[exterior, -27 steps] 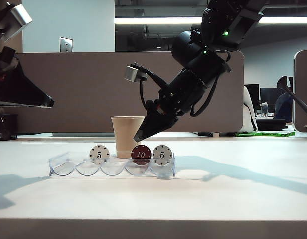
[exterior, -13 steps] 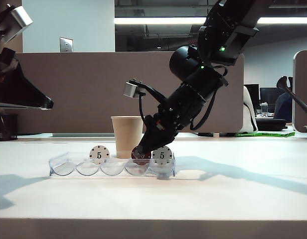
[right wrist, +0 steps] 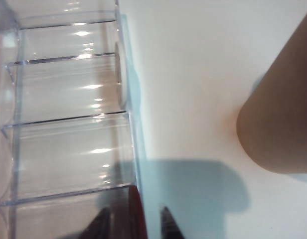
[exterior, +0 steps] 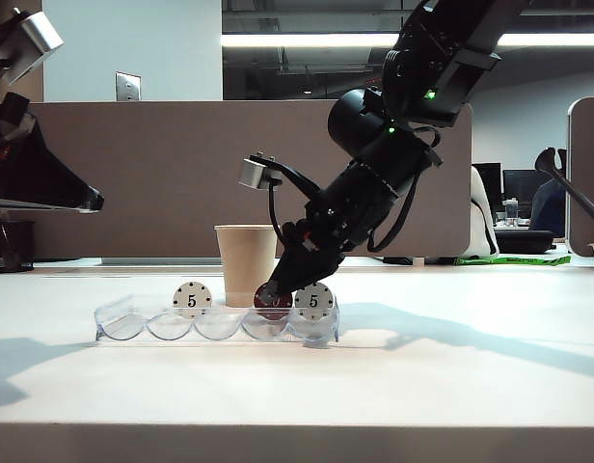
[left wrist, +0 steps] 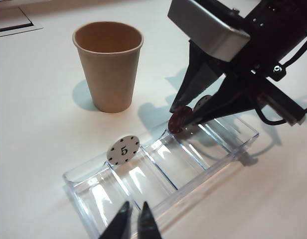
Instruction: Pick up the chip with the greater value and put it into the paper cup.
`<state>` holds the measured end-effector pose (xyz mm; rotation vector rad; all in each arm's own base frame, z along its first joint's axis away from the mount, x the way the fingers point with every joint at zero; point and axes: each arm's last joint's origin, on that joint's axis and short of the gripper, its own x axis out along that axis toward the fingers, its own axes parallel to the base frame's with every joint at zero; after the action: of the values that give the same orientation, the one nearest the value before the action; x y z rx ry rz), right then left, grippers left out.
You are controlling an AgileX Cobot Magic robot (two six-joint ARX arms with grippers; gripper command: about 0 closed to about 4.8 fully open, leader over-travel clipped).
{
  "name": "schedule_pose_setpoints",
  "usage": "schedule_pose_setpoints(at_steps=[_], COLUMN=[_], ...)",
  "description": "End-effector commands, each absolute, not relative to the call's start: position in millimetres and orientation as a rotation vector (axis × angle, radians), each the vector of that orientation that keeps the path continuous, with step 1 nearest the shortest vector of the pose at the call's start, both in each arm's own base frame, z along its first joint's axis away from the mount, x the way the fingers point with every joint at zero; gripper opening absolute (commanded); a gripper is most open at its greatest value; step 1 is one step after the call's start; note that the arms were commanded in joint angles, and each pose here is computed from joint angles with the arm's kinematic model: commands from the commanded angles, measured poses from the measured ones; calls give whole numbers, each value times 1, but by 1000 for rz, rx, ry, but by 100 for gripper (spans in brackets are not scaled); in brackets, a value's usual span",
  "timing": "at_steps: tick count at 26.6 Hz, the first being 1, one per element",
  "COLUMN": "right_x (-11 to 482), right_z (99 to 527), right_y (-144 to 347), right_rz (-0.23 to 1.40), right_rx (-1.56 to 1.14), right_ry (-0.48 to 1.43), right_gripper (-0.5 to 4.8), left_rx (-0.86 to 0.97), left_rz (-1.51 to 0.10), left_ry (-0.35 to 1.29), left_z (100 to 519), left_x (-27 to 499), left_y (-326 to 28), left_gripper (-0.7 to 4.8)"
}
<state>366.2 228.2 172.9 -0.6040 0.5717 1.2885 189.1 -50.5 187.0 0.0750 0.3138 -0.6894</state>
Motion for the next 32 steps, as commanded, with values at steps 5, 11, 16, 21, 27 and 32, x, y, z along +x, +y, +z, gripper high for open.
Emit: schedule_pose_setpoints(at_steps=[5, 11, 16, 21, 27, 32], right_x=[367, 367, 366, 366, 364, 364], right_z=[178, 178, 183, 186, 185, 185], right_y=[229, 229, 229, 228, 227, 227], right_rz=[1285, 1284, 1281, 1274, 1277, 1278], right_rx=[-604, -601, -601, -604, -602, -601], right_ry=[542, 544, 532, 535, 553, 559], right_gripper=[139, 139, 139, 138, 103, 71], left_rx=[74, 74, 74, 74, 74, 74], left_rz=[-689, -689, -689, -689, -689, -689], left_ry=[302, 302, 302, 302, 302, 302], left_z=[189, 189, 189, 189, 189, 189], left_x=[190, 190, 190, 190, 190, 190], left_y=[-51, -51, -51, -51, -51, -51], left_gripper=[27, 27, 27, 27, 27, 27])
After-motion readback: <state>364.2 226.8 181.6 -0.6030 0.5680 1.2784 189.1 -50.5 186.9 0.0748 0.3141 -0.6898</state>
